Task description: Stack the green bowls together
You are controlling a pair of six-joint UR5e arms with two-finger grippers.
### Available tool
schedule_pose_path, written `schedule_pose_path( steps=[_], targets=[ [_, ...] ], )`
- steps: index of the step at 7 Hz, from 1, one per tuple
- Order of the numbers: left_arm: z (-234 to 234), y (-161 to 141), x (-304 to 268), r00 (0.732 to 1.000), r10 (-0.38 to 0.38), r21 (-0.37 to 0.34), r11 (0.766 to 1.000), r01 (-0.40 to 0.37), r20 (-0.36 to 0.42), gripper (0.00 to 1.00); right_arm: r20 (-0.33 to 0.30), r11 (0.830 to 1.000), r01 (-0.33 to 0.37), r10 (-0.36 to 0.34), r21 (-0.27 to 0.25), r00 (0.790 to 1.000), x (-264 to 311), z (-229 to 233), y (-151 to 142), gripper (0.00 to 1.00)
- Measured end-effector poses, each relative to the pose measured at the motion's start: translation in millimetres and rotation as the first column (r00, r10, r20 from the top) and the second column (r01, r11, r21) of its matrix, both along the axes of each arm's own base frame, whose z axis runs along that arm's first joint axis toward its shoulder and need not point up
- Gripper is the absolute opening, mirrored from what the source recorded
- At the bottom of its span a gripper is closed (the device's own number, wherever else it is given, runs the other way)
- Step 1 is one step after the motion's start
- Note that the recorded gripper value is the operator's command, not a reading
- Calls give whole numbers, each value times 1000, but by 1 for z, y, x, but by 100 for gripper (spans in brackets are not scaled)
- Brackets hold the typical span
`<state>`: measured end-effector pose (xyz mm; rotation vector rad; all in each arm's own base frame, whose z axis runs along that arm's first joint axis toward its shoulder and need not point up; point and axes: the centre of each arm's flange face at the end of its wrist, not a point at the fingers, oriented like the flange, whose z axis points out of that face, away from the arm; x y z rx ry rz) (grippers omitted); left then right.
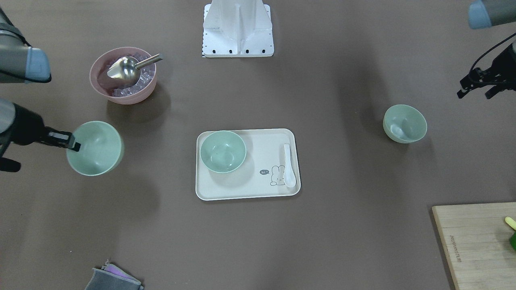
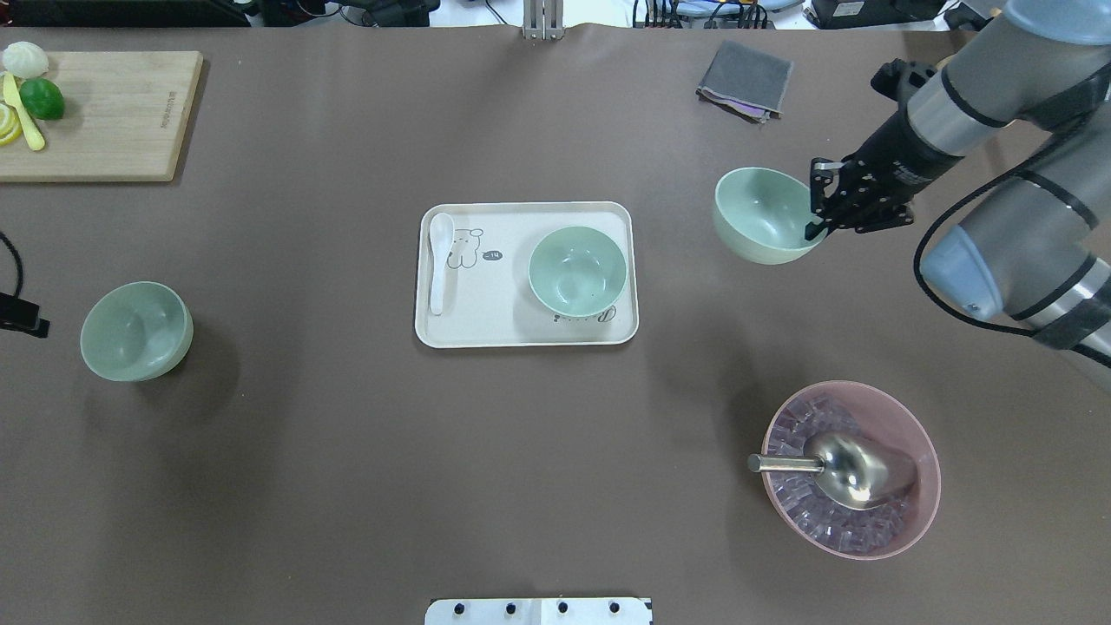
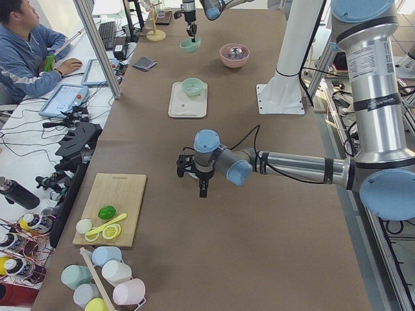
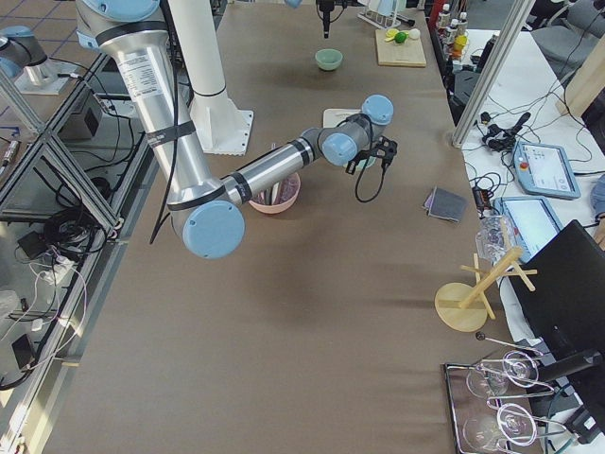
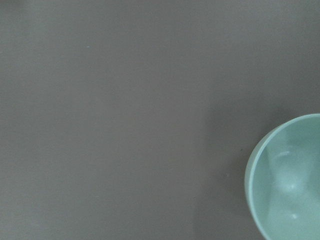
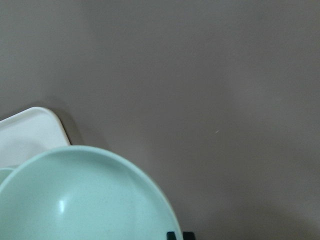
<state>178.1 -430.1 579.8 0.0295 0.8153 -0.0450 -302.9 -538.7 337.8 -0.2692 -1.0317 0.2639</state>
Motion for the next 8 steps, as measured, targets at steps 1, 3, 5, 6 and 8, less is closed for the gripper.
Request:
schedule_pose_path(
  steps=[1,3,5,6,8],
  targets=[
    [-1,-5,31,1000,8,-21,1000,-8,0,34,6,1000,-15,16,-27,1000,-27,-30,11,0],
    [0,-4,57,1000,28,-44,999,-28,-4,0,6,998,-38,39,-43,999,-73,-71,30,0],
    [-15,-11,67,999,21,-43,999,-22,-24,0,-1,998,-53,53,-16,999,-105,-87,47,0],
    [-37,-19,75,999,5,-39,999,-7,-54,0,3,998,-62,62,7,998,-121,-92,56,0],
    [-119,-43,98,985,-52,-56,997,43,-163,0,-8,994,-96,97,53,995,-152,-96,69,0]
  ],
)
